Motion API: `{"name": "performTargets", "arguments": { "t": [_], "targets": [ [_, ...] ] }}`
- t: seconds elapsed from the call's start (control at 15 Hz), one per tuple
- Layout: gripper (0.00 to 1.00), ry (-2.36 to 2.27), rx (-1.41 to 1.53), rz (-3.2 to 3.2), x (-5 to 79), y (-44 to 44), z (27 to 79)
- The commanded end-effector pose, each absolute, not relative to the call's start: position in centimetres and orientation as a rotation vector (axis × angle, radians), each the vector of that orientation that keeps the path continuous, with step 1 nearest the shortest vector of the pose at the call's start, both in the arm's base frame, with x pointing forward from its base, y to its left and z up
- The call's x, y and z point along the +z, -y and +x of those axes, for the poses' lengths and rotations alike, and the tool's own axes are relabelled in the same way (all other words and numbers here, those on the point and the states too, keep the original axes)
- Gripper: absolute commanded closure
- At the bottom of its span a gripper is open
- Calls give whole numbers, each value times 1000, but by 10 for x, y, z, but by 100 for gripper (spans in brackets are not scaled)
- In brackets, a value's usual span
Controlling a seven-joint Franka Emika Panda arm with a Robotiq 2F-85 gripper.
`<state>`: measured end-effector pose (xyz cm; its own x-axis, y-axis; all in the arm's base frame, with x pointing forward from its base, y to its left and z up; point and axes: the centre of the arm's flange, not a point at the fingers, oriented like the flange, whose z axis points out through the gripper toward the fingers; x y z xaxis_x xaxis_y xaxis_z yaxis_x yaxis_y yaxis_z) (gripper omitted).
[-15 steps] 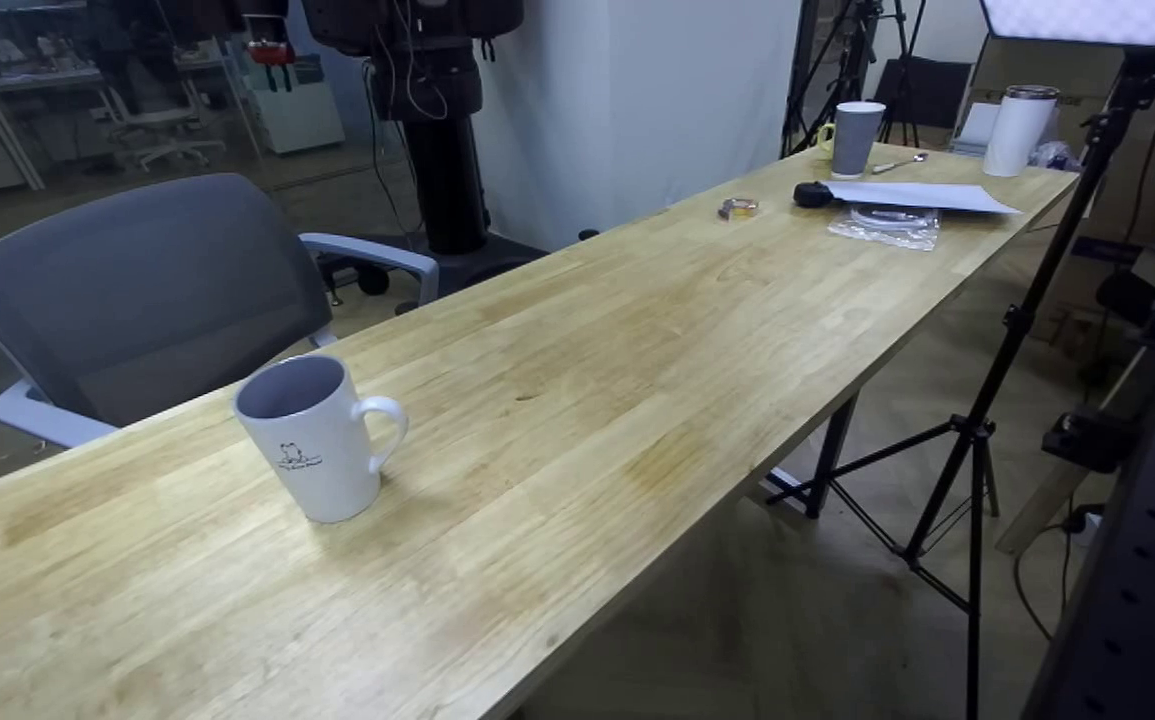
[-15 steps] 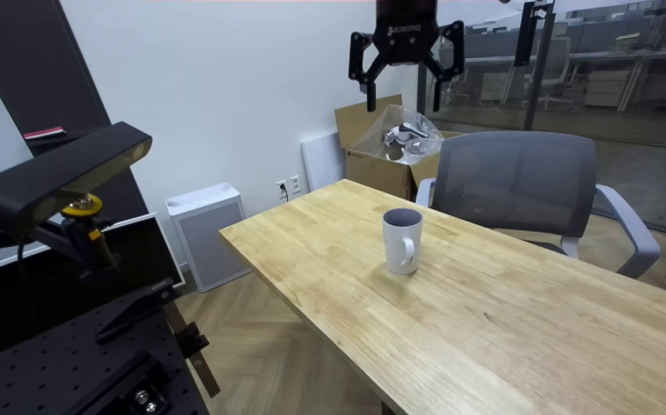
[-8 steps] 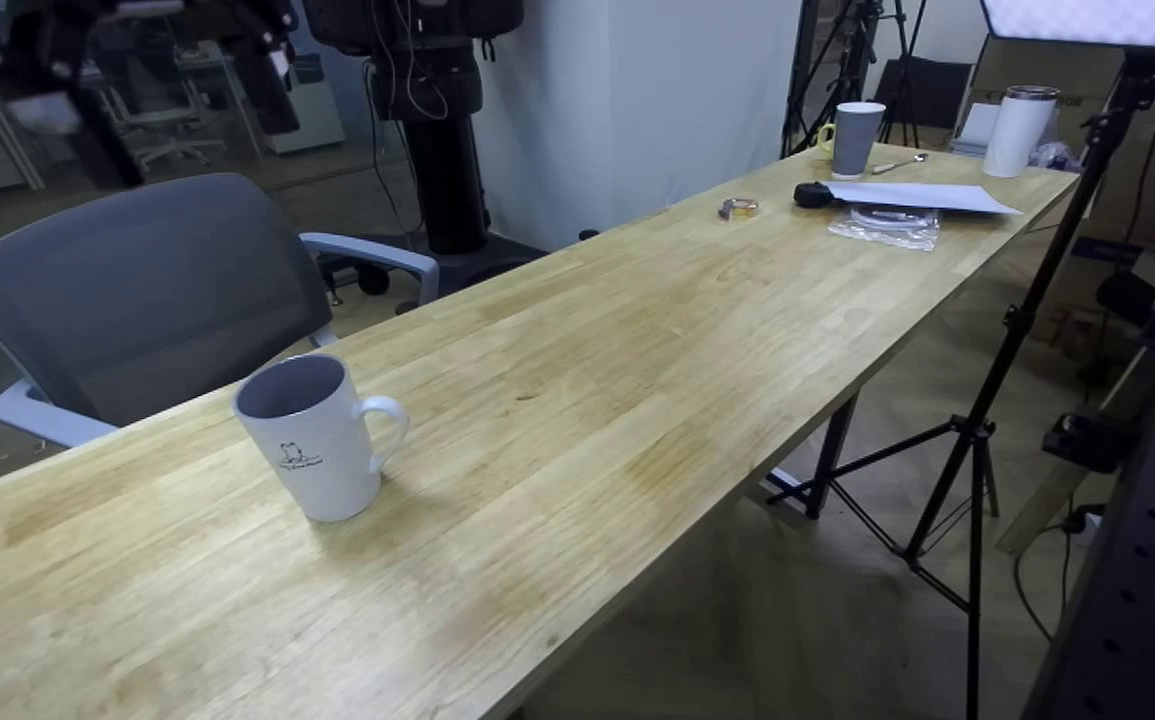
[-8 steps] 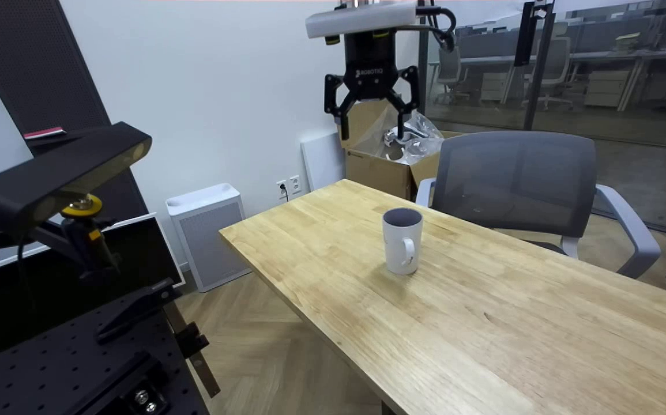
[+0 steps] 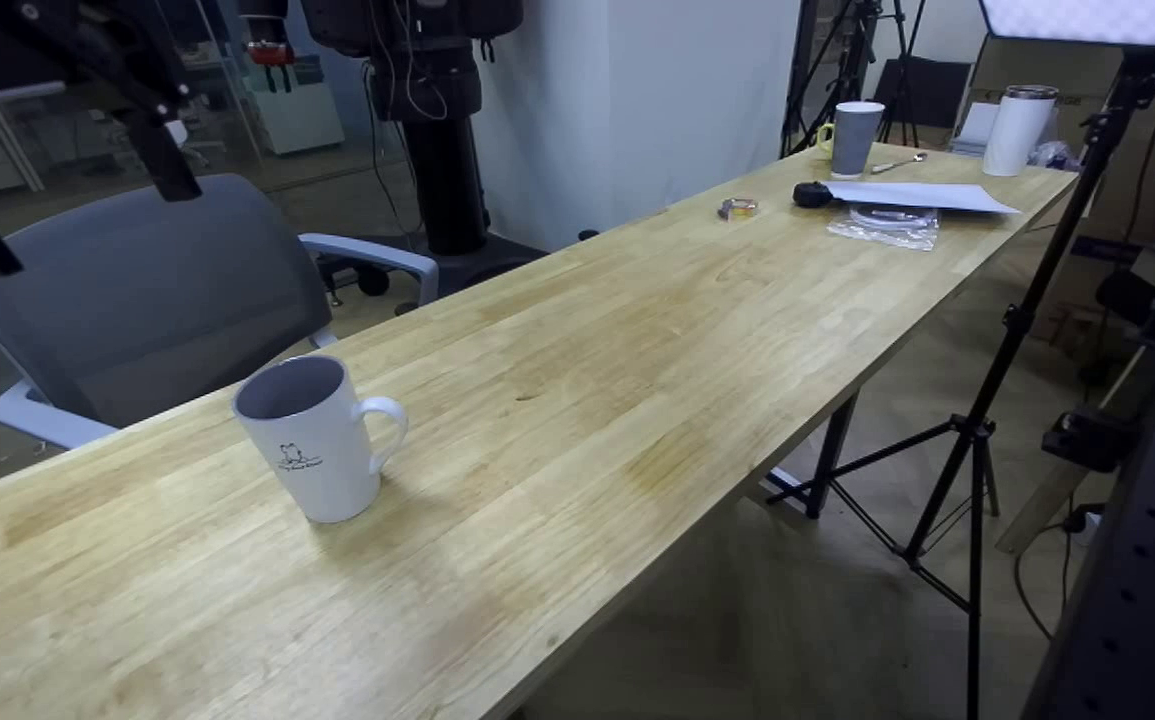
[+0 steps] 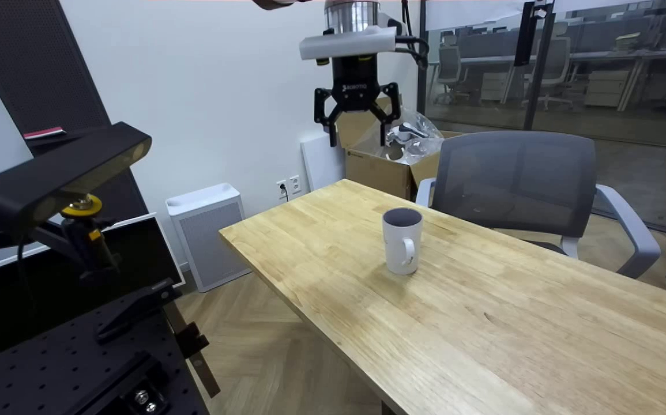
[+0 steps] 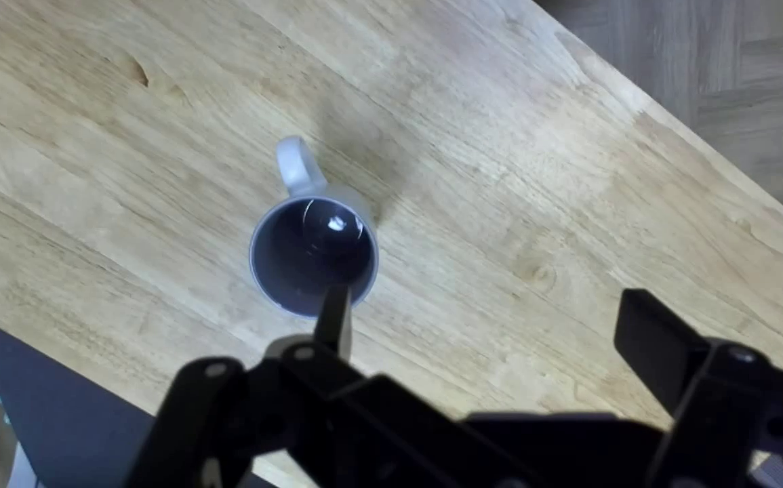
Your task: Move the mug to the right
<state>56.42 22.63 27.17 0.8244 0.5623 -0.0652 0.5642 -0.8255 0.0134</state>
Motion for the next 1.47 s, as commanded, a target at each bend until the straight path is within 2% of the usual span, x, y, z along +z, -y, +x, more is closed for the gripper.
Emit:
{"name": "performTargets", "arguments": {
  "t": [0.0, 1.4],
  "targets": [
    [0, -911, -17, 2977, 275, -238, 583],
    [0, -942, 1, 2976, 266, -231, 581]
  ]
}}
